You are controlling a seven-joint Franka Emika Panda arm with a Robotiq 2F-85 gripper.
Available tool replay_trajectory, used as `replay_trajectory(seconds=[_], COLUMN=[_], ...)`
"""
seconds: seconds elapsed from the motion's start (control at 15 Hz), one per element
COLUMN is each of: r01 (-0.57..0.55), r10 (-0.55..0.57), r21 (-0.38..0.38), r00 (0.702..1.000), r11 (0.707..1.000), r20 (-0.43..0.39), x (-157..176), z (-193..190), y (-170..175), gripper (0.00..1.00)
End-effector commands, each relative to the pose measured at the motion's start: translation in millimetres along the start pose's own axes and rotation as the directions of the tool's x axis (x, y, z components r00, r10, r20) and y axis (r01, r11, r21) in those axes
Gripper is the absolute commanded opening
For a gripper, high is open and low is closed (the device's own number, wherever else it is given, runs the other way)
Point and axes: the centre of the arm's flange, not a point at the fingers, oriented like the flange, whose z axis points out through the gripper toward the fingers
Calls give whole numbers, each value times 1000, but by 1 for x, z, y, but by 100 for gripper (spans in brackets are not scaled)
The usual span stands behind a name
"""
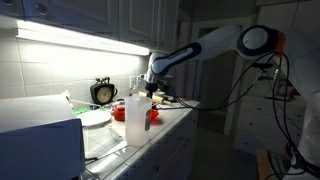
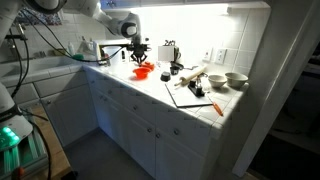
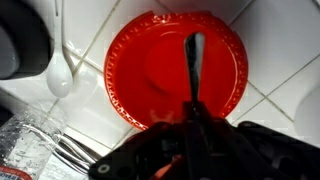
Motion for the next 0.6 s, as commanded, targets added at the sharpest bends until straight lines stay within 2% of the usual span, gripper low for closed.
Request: replay_trajectory(seconds=[0.0,0.53], r01=[29,83], r10=[-29,-83], r21=[50,87], r00=[999,997], r11=[998,993], r20=[-14,-4], x=[-2,3], z=[-27,-73], y=[-11,-26], gripper=[2,2])
